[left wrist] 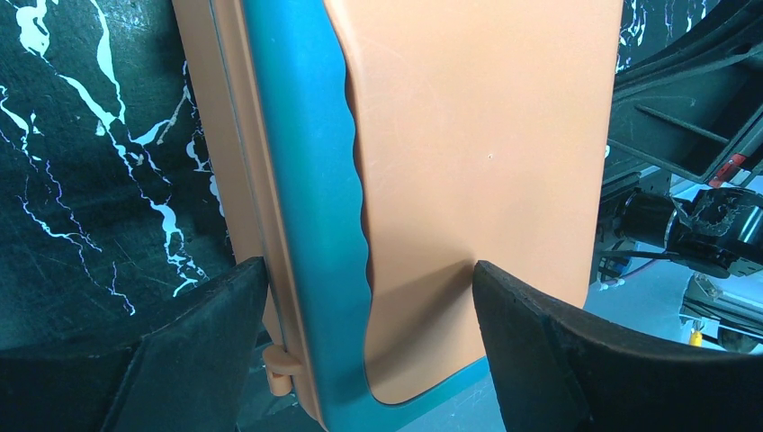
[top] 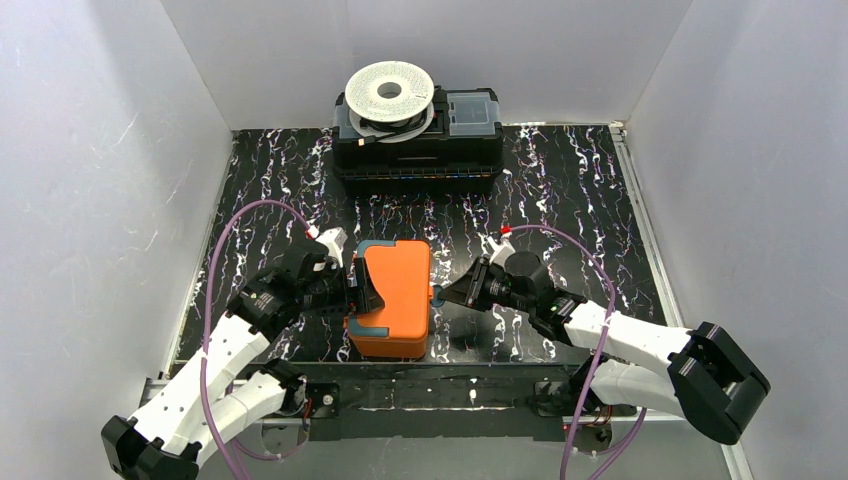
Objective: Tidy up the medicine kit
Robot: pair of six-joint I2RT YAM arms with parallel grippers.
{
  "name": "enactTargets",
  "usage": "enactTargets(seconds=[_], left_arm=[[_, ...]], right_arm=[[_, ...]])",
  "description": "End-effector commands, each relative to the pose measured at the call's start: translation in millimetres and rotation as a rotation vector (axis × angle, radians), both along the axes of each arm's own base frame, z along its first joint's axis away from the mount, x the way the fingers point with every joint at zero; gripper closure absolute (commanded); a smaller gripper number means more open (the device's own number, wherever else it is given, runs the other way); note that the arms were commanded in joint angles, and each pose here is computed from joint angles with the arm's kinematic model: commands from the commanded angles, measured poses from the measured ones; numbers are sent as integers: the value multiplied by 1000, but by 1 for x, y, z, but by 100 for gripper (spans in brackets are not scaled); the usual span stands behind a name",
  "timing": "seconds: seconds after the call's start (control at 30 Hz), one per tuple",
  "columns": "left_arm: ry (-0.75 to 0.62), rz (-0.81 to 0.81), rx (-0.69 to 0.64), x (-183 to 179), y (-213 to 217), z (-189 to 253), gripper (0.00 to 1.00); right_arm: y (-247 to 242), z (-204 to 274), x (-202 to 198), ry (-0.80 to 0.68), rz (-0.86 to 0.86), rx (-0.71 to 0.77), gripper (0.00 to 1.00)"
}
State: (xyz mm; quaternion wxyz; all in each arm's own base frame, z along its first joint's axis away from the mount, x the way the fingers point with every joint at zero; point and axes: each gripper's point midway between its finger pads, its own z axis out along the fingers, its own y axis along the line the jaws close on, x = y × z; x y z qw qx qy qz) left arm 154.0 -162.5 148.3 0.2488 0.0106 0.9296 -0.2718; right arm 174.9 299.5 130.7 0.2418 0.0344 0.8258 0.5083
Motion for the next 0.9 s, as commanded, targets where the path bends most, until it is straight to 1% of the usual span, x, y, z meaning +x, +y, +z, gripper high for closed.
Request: enactTargets(seconds=[0.0, 0.1, 0.2, 0.4, 0.5, 0.87], left_arm=[[54, -21, 45, -11, 6, -16, 18], [62, -21, 52, -12, 7, -19, 18], [61, -19, 51, -11, 6, -18, 18], [74, -21, 58, -11, 6, -20, 18], [77, -21, 61, -10, 6, -21, 19], [91, -27, 64, -10, 4, -25, 19]], right_arm=[[1, 15, 3, -53, 14, 0, 84], [-2, 23, 4, -86, 21, -29, 92], [-7, 32, 7, -119, 16, -66, 96], [-12, 46, 9, -157, 33, -142, 97], [-12, 44, 8, -148, 65, -197, 97], [-3, 56, 4, -179, 187, -280, 95]])
